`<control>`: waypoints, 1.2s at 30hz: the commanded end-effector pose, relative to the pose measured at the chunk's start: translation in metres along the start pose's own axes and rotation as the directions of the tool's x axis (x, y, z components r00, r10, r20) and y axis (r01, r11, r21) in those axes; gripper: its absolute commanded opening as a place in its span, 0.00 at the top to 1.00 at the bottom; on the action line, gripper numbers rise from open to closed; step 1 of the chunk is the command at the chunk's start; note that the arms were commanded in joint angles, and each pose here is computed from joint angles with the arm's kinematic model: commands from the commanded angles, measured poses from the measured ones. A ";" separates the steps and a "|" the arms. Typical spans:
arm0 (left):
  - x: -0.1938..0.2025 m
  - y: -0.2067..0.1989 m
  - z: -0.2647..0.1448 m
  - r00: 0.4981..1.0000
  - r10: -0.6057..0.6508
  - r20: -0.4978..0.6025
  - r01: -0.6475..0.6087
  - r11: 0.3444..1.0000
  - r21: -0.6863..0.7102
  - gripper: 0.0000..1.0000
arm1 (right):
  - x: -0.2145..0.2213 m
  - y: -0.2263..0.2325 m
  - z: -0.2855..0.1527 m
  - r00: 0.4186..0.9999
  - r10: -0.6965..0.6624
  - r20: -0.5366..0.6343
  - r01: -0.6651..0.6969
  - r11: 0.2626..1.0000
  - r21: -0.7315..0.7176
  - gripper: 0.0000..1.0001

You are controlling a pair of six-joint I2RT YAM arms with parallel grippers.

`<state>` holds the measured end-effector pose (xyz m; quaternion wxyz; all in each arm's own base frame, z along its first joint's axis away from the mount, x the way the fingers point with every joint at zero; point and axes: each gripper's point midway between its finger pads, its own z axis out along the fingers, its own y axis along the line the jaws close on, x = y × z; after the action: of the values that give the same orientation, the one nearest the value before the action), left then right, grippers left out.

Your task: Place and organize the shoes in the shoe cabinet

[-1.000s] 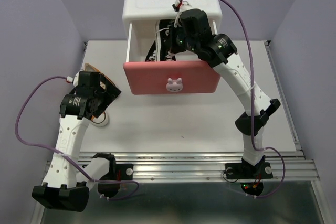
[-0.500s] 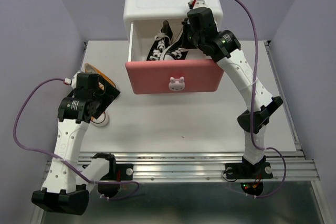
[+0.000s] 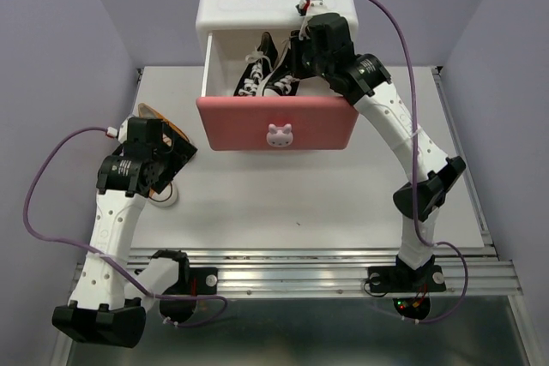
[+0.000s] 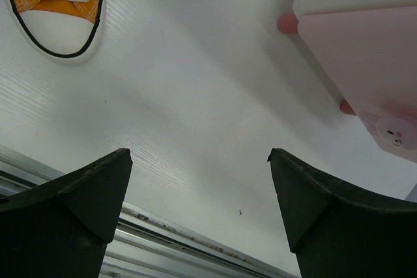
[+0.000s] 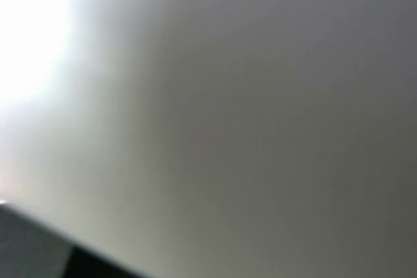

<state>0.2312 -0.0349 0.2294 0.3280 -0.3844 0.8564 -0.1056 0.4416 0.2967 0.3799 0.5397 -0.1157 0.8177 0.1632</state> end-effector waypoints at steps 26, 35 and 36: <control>0.003 0.007 0.005 1.000 0.021 -0.006 -0.022 1.000 -0.020 0.01 | -0.070 0.022 -0.051 0.957 -0.145 0.251 0.202 0.954 -0.220 0.32; 0.001 0.001 0.007 1.000 0.020 0.001 -0.020 1.000 0.000 0.01 | -0.117 0.055 -0.099 0.919 0.023 0.394 0.146 0.908 -0.392 0.00; 0.000 0.000 0.007 1.000 0.020 0.001 -0.020 1.000 0.000 0.01 | -0.120 0.058 -0.105 0.917 0.053 0.395 0.127 0.901 -0.416 0.00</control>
<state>0.2343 -0.0355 0.2213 0.3209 -0.3809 0.8613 -0.1009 0.4173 0.3146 0.3975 0.5306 -0.2140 0.7794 0.2551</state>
